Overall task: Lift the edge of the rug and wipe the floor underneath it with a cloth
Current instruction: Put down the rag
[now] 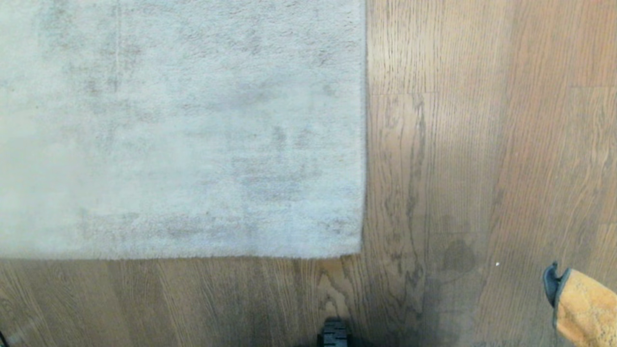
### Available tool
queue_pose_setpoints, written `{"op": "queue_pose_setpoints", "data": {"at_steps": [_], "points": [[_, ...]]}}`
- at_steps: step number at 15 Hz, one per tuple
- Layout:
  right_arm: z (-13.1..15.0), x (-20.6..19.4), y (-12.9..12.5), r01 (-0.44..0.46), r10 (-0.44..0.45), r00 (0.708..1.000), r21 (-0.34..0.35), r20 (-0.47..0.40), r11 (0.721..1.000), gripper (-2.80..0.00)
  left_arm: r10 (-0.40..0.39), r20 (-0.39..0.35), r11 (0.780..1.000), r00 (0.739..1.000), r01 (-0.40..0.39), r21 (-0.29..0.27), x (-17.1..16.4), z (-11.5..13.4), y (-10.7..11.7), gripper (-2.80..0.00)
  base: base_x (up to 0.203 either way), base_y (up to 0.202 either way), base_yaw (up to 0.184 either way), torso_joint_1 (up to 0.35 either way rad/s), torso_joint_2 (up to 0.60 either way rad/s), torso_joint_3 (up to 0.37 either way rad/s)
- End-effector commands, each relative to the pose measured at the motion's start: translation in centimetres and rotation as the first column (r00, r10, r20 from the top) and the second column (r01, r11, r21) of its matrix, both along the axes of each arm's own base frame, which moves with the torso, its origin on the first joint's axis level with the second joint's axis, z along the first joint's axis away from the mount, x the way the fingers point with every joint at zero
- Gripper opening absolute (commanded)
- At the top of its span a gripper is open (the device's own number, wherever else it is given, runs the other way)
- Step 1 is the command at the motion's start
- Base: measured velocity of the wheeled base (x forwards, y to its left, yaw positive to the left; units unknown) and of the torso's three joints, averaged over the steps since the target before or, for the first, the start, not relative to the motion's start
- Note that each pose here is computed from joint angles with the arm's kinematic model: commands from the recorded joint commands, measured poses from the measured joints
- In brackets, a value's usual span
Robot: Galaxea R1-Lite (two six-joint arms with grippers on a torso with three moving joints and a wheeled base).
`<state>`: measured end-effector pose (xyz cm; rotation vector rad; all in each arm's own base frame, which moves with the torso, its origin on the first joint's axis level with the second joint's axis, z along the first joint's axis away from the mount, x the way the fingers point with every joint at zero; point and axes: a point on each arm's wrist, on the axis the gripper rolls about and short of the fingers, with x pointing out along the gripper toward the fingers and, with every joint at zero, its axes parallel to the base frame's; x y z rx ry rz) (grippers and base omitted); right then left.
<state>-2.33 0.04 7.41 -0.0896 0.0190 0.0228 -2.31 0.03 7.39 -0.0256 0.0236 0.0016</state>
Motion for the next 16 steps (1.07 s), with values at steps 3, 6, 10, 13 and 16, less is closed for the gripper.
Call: {"op": "queue_pose_setpoints", "data": {"at_steps": [3,6,10,13,16], "points": [[0.0,0.01,0.0,-0.001,0.001,1.0,-0.001,-0.002,1.0,-2.8,0.0,0.001,1.0,1.0,0.0,0.0,-0.01,0.01,0.0,-2.8,0.0,0.0,0.0,0.0,0.0,0.0],[-0.02,0.01,0.0,-0.001,0.001,1.0,-0.001,-0.003,1.0,-2.8,-0.001,0.001,1.0,1.0,0.001,0.0,-0.01,0.01,0.0,-2.8,0.0,0.0,0.0,0.0,0.0,0.0],[0.0,0.01,0.0,-0.001,0.001,1.0,-0.001,-0.001,1.0,-2.8,0.0,0.001,1.0,1.0,0.0,0.0,-0.01,0.01,0.0,-2.8,0.0,0.0,0.0,0.0,0.0,0.0],[-0.02,0.01,0.0,-0.001,0.001,1.0,-0.001,-0.003,1.0,-2.8,0.0,0.002,1.0,1.0,0.0,0.0,-0.01,0.02,0.0,-2.8,0.0,0.0,0.0,0.0,0.0,0.0],[-0.01,0.01,0.0,-0.001,0.001,1.0,-0.001,-0.002,1.0,-2.8,0.0,0.001,1.0,1.0,0.0,0.0,-0.01,0.01,0.0,-2.8,0.0,0.0,0.0,0.0,0.0,0.0]]}}
